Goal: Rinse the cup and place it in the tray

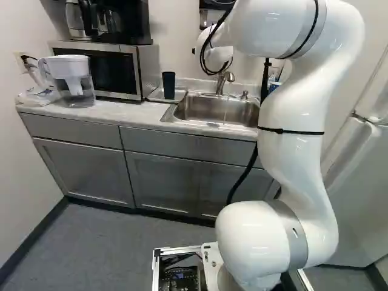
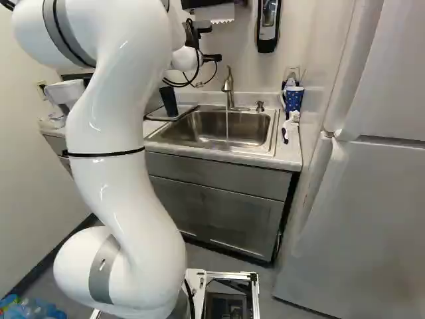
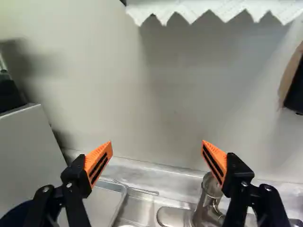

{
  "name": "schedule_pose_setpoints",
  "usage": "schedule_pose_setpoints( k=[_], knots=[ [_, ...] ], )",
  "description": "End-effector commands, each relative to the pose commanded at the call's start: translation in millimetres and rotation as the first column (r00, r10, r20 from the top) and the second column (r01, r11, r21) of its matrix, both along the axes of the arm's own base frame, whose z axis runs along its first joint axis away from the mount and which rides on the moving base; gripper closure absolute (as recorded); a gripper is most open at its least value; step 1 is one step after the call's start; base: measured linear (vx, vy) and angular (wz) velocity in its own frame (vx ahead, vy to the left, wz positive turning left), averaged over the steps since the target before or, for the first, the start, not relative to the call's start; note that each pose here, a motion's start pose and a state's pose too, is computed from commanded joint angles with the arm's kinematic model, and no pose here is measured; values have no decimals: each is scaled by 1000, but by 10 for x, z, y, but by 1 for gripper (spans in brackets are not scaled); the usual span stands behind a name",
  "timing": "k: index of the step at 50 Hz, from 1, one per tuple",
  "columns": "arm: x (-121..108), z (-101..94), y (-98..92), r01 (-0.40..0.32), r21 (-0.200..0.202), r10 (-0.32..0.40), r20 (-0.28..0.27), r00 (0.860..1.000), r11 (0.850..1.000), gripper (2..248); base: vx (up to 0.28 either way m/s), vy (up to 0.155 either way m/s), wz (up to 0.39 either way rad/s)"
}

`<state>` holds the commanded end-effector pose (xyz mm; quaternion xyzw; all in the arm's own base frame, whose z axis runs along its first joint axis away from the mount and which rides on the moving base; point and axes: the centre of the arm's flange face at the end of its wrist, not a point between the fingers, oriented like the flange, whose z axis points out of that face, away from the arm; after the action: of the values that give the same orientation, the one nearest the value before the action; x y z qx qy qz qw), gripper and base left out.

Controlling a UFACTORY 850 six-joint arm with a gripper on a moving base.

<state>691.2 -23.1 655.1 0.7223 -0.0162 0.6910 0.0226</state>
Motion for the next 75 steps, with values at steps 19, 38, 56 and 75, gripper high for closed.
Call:
schedule_pose_setpoints(
  k=[19, 38, 56, 75],
  knots=[
    [117, -19, -294, 41, 0, -41, 7, 999, 999, 3, 0, 0, 0],
    [210, -34, -332, 46, 0, -46, 13, 999, 999, 3, 0, 0, 0],
    [209, -62, -330, 44, 1, -44, -18, 999, 999, 3, 0, 0, 0],
    [206, -100, -328, 42, 4, -42, -60, 997, 999, 3, 0, 0, 0]
  ],
)
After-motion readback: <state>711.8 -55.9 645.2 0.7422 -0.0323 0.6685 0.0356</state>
